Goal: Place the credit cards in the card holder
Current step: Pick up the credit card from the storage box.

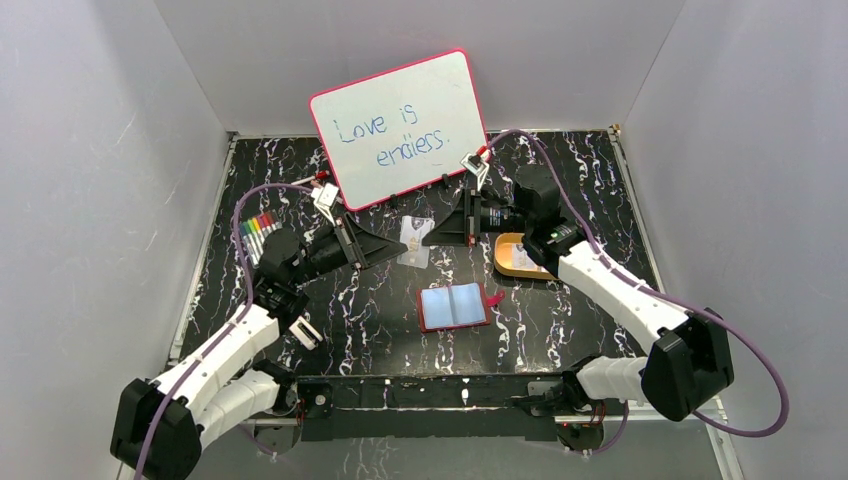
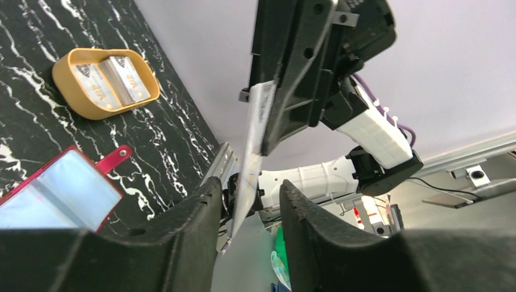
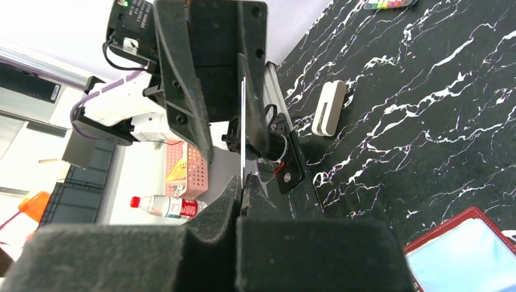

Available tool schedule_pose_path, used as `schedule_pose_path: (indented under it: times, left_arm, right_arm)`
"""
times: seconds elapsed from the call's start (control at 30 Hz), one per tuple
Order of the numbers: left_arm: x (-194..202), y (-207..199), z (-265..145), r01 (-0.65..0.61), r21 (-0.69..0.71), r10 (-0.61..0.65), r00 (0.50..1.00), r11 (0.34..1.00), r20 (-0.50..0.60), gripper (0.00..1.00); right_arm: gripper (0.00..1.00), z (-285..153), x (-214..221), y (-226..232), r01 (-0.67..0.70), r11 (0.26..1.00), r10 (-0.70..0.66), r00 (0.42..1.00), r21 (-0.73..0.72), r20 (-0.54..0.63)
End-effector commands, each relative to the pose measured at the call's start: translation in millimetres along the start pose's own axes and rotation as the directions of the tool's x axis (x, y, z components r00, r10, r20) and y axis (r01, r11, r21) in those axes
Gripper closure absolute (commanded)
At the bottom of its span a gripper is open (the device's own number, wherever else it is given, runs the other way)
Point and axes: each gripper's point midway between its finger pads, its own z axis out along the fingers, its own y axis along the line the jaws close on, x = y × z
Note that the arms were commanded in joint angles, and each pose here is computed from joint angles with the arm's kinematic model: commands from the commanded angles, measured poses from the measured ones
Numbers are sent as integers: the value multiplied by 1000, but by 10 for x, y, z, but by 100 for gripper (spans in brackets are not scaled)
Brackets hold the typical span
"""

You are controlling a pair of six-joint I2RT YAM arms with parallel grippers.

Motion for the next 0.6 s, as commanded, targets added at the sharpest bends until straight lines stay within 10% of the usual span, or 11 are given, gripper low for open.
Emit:
schedule_pose_path:
  times: [0.0, 0.57]
  left_arm:
    - [-11, -347, -74, -78, 120, 78, 997, 990, 5, 65]
    - [-190, -448, 45, 8, 203, -20, 998, 979, 53, 81]
  right_arm:
    - [100, -100, -41, 285, 104, 993, -105, 994, -49, -13]
    - [100, -196, 221, 395, 145, 976, -158, 985, -162, -66]
